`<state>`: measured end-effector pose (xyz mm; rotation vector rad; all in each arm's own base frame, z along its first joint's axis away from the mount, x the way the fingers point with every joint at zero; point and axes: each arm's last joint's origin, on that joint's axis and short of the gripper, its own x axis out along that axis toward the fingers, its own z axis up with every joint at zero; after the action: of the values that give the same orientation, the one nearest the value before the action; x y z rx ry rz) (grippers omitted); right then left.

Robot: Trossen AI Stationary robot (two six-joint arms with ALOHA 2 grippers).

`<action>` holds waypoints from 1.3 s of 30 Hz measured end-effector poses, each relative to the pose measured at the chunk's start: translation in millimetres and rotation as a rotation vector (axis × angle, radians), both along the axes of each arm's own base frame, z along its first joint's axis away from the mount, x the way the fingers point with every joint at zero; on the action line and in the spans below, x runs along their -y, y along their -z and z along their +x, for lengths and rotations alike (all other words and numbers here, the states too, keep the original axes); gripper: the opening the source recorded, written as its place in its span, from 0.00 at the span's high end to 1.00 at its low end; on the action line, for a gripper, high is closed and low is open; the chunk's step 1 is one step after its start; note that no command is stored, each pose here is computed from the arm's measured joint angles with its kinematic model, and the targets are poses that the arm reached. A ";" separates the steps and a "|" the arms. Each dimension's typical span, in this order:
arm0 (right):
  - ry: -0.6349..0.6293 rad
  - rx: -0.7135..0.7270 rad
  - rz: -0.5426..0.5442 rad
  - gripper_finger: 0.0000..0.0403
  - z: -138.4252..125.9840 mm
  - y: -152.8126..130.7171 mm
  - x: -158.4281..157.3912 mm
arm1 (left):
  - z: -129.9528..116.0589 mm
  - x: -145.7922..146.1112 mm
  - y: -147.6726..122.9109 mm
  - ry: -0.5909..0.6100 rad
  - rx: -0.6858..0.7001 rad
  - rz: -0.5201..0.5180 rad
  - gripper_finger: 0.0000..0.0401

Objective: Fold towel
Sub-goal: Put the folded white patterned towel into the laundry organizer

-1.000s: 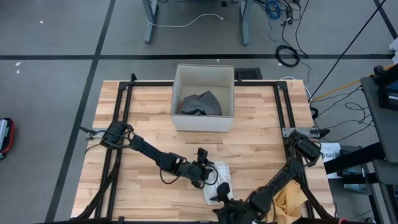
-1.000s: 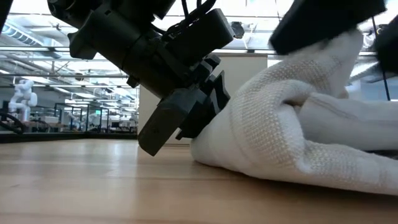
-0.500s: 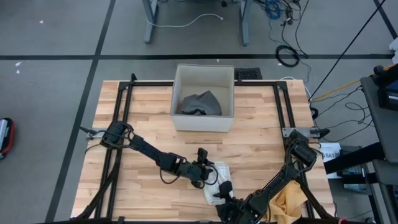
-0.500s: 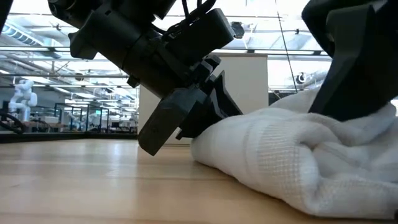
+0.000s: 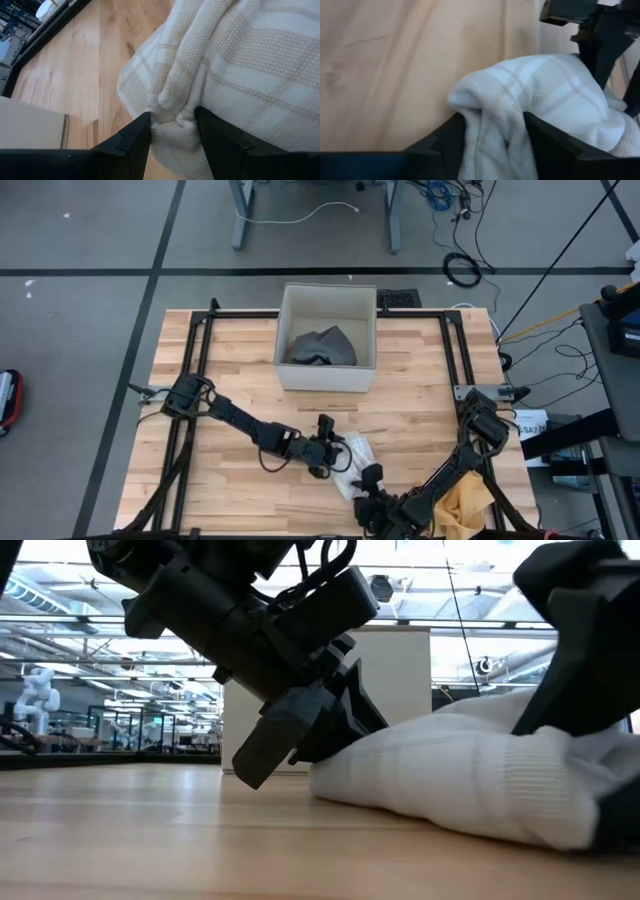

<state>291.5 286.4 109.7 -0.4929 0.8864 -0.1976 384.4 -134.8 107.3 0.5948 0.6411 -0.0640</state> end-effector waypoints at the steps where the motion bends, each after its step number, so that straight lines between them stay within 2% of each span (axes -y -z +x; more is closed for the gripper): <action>1: 0.009 0.003 0.000 0.58 1.5 0.0 1.6 | 0.0 -0.1 0.1 -0.001 -0.001 0.001 0.57; 7: 0.029 0.015 0.011 0.92 4.0 -1.3 4.1 | -0.1 -0.1 0.1 -0.002 -0.001 0.006 0.57; 8: 0.027 0.013 0.021 0.93 4.0 -2.3 3.9 | -0.2 0.1 0.0 -0.007 0.001 0.010 0.57; 15: 0.045 0.060 0.133 0.94 4.8 -27.2 4.5 | -1.4 0.9 -12.0 -0.030 0.044 0.019 0.57; 19: 0.044 0.123 0.197 0.94 2.9 -56.9 6.0 | -4.1 4.6 -36.1 -0.022 0.115 0.029 0.56; 22: 0.037 0.157 0.229 0.94 0.4 -76.3 8.5 | -10.4 10.6 -59.5 -0.025 0.173 0.097 0.56; 30: -0.015 0.260 0.285 0.94 -7.1 -132.0 20.3 | -45.8 32.2 -132.1 -0.063 0.324 0.275 0.56; 35: -0.033 0.351 0.279 0.94 -7.7 -166.2 35.4 | -74.0 42.7 -161.6 -0.104 0.355 0.294 0.56; 39: -0.034 0.425 0.268 0.94 -5.8 -193.3 53.8 | -91.9 54.9 -169.4 -0.098 0.357 0.270 0.56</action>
<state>285.8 232.6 303.0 -0.2026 0.4776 -0.1421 292.4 -189.6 276.7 0.8113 0.3319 0.2200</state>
